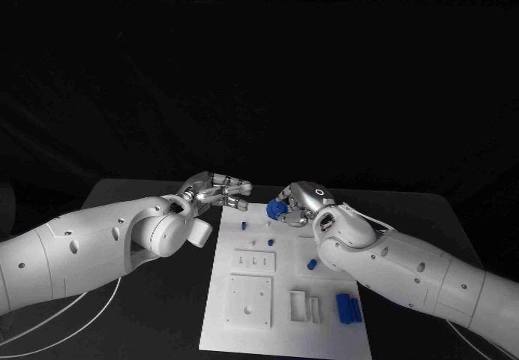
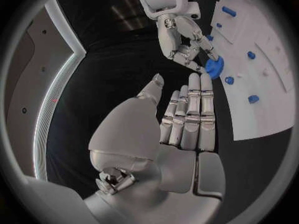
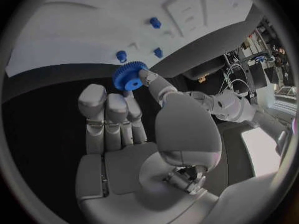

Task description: Assemble the parts on the task board

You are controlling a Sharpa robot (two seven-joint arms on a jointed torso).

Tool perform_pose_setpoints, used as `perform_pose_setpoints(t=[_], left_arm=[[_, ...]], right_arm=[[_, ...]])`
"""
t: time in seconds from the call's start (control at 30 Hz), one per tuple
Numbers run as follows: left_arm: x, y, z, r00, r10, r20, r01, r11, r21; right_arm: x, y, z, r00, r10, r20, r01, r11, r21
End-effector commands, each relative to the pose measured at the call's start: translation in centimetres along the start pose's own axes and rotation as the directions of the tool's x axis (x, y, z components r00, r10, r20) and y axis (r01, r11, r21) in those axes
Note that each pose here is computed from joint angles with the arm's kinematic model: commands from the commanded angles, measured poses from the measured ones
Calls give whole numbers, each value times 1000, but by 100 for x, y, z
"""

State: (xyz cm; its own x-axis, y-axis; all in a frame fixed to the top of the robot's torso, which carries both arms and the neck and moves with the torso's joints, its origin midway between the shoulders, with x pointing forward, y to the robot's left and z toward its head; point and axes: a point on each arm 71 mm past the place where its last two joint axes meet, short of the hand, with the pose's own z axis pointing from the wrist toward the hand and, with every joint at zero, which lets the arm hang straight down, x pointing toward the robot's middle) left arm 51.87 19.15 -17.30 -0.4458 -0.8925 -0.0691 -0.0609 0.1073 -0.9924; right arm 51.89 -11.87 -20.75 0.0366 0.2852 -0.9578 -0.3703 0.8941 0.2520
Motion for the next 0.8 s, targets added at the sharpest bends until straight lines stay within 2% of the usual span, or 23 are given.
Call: perform_pose_setpoints(t=[0.03,0.4,0.8], left_arm=[[28,-15,8,1000,2,-9,-2,1000,7],[27,-16,11,1000,2,-9,-2,1000,7],[42,-18,16,1000,0,-19,0,1000,9]], right_arm=[[56,67,12,1000,-20,10,20,1000,-16],[234,189,58,999,-33,-21,32,999,-27],[392,136,80,997,-64,-46,64,998,-7]])
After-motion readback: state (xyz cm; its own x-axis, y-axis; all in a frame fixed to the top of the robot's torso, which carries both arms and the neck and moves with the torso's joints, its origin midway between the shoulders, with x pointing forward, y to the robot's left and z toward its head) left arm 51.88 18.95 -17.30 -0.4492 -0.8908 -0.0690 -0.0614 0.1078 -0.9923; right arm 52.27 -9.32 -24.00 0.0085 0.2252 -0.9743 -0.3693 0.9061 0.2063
